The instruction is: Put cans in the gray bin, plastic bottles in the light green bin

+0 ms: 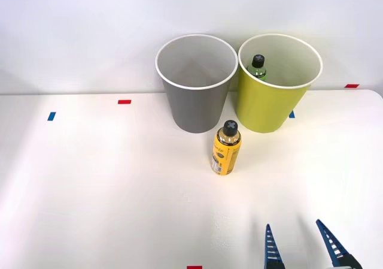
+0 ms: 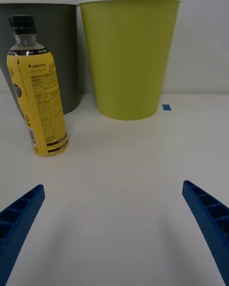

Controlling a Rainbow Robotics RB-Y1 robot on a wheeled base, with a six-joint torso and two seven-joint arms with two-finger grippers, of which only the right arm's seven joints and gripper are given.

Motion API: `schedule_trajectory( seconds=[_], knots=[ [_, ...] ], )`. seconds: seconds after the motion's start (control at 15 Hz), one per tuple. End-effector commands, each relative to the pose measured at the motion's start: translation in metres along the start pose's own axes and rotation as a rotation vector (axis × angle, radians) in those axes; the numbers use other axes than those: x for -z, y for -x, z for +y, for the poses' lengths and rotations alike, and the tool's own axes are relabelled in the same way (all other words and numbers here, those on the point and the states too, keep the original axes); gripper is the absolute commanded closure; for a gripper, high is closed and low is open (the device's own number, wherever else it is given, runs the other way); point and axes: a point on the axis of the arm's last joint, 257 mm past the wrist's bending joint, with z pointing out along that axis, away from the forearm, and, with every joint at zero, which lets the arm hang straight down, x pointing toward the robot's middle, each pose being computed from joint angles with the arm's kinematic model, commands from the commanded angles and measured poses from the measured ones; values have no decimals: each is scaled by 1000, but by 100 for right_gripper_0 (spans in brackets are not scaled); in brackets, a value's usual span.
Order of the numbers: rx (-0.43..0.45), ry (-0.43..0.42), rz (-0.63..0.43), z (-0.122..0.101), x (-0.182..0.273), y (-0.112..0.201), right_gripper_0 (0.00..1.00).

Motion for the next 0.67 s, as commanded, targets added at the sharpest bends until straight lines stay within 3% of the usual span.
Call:
schedule_trajectory(
  seconds=[0.07, 0.67],
  knots=[
    [0, 0, 0, 0, 0, 0, 0],
    [0, 0, 0, 0, 0, 0, 0]
  ],
)
